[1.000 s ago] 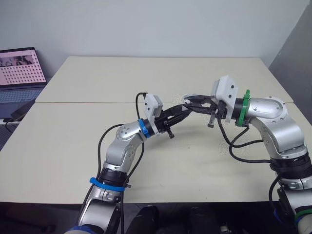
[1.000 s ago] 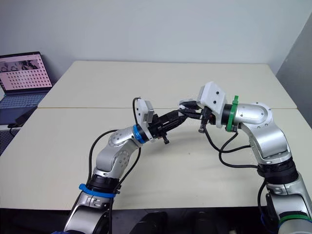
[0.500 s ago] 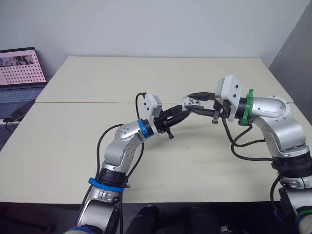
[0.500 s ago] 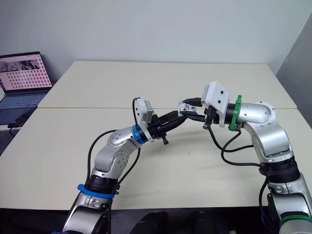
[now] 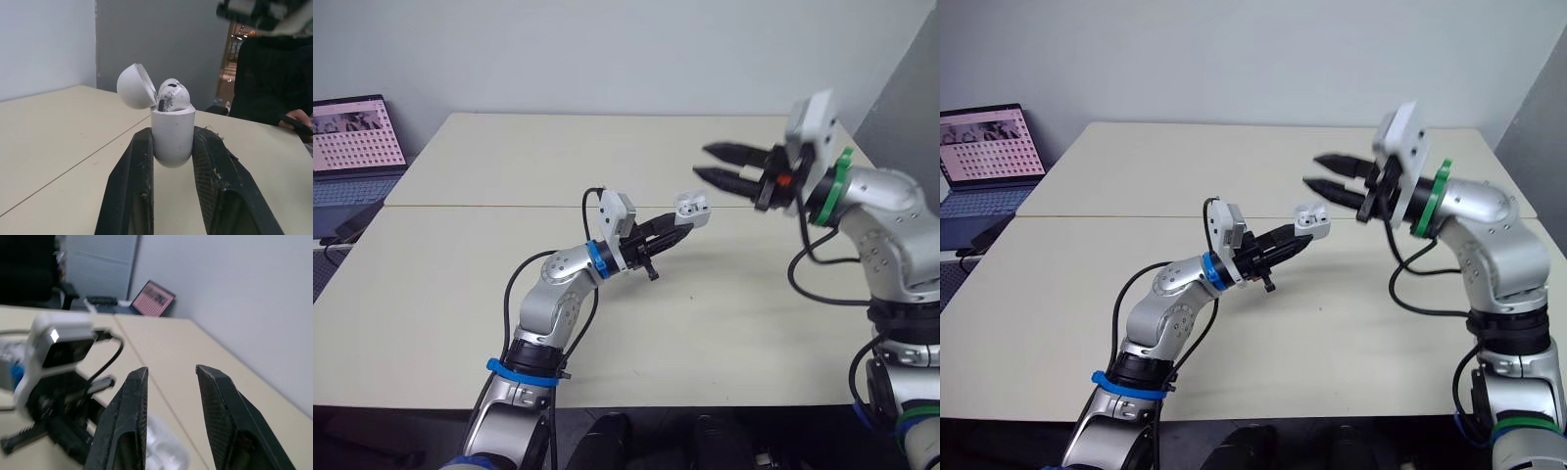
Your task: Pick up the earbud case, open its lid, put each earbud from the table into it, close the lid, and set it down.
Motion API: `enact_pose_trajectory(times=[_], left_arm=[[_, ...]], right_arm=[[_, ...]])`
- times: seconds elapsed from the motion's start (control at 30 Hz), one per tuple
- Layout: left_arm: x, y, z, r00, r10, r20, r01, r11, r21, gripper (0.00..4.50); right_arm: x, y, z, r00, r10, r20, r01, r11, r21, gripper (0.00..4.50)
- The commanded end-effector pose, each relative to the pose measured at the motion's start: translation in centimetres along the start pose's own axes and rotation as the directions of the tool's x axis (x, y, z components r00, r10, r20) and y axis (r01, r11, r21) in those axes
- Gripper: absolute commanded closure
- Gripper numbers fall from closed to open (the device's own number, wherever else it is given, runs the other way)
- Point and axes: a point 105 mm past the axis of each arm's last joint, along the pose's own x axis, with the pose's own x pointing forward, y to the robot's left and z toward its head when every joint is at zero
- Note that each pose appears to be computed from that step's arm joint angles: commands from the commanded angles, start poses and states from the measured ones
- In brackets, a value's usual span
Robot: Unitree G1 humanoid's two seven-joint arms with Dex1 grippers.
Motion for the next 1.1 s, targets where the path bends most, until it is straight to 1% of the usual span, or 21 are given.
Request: enact_pose_trajectory(times=[0.03, 0.07, 0.1, 0.2, 0.33, 0.43, 0.63, 0.73, 0.93, 1.1], left_arm=[[0.0, -0.8, 1.4, 0.998, -0.059, 0.018, 0.057, 0.993, 0.102, 3.76], [0.0, -0.9, 1.3, 0.997, -0.07, 0.012, 0.068, 0.991, 0.113, 3.76], [0.0, -1.0, 1.3, 0.997, -0.082, 0.003, 0.081, 0.988, 0.128, 3.76], [0.1, -1.5, 0.7, 0.992, -0.12, -0.035, 0.125, 0.974, 0.19, 3.76], [0.4, -2.1, 0.3, 0.988, -0.148, -0.045, 0.154, 0.963, 0.22, 3.76], [0.6, -2.6, -0.1, 0.985, -0.164, -0.052, 0.172, 0.959, 0.226, 3.76], [0.5, -2.8, -0.4, 0.984, -0.165, -0.061, 0.175, 0.959, 0.225, 3.76], [0.4, -2.6, -0.7, 0.985, -0.159, -0.065, 0.169, 0.961, 0.219, 3.76], [0.6, -2.0, -0.6, 0.991, -0.127, -0.046, 0.133, 0.977, 0.167, 3.76], [0.6, -1.8, -0.3, 0.994, -0.109, -0.023, 0.111, 0.989, 0.101, 3.76]], right_arm=[[-1.9, -3.5, -3.3, 0.973, -0.153, -0.174, 0.164, 0.985, 0.05, 3.09], [-2.4, -3.8, -4.9, 0.955, -0.159, -0.251, 0.182, 0.981, 0.072, 3.3], [-2.5, -3.6, -5.8, 0.946, -0.134, -0.295, 0.167, 0.982, 0.09, 3.54], [-1.6, -1.5, -7.7, 0.923, -0.018, -0.384, 0.096, 0.978, 0.184, 4.47], [0.0, 0.1, -7.8, 0.922, 0.055, -0.383, 0.09, 0.932, 0.35, 4.47], [0.3, 1.4, -7.5, 0.917, 0.134, -0.375, 0.056, 0.889, 0.455, 4.47], [-0.1, 3.5, -5.6, 0.915, 0.243, -0.323, -0.025, 0.832, 0.554, 4.47], [-0.5, 4.3, -4.8, 0.913, 0.264, -0.312, -0.049, 0.828, 0.559, 4.47], [-0.9, 4.3, -4.5, 0.924, 0.198, -0.328, -0.014, 0.873, 0.487, 4.47], [-1.2, 4.1, -4.1, 0.937, 0.121, -0.328, 0.013, 0.926, 0.377, 4.47]])
